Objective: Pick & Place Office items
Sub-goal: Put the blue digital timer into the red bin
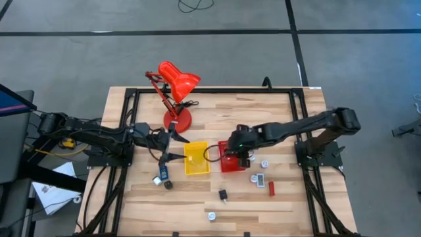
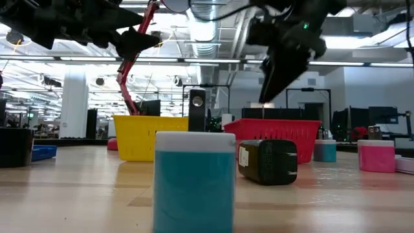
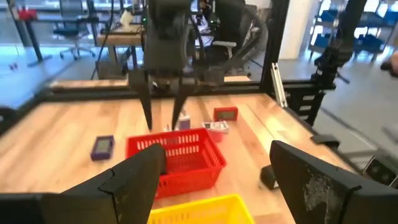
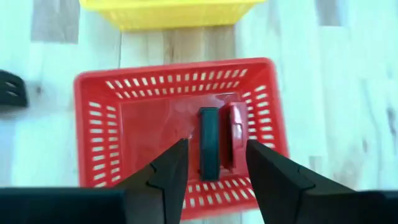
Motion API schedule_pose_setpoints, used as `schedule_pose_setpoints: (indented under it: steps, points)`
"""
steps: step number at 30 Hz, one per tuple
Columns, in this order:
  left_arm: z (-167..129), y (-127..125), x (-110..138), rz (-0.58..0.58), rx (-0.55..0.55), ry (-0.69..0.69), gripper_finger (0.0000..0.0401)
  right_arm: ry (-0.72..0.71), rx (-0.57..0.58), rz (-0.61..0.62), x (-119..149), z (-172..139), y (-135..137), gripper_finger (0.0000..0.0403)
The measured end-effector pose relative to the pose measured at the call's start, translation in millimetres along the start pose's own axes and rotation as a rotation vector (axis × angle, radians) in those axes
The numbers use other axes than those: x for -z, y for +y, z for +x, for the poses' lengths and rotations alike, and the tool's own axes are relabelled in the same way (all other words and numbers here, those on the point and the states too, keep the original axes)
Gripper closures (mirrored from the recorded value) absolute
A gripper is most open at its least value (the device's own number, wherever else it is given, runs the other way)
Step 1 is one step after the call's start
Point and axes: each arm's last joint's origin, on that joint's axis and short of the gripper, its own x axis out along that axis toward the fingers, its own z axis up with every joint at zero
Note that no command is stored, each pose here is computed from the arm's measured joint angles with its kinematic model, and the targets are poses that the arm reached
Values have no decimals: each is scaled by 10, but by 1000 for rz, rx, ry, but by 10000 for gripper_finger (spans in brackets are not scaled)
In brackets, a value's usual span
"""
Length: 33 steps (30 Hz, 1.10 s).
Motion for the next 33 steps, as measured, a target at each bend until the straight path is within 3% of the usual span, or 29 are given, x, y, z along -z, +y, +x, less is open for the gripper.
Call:
schedule_pose_setpoints:
  steps: [3, 6, 11, 16, 19, 24, 30, 33]
  points:
    - [-1, 1, 44, -103, -3, 45, 109, -41, 3, 21, 82, -141, -40, 249]
    - [-9, -17, 156, -181, -9, 175, 109, -100, 7, 69, 223, -210, -100, 249]
    - [-38, -104, 218, -226, -93, 458, 109, -191, 25, 171, 420, -272, -235, 249]
    - [-89, -188, 64, -289, -126, 606, 109, -245, 44, 227, 482, -334, -339, 249]
    - [-159, -248, 132, -289, -152, 732, 109, -252, 50, 236, 478, -335, -366, 249]
    - [-196, -348, 264, -190, -136, 878, 109, -237, 52, 235, 470, -273, -366, 249]
    - [-158, -453, 345, 198, 80, 936, 109, -233, 52, 235, 444, -191, -362, 249]
    - [-134, -477, 385, 282, 148, 955, 109, -242, 51, 236, 426, -168, -361, 249]
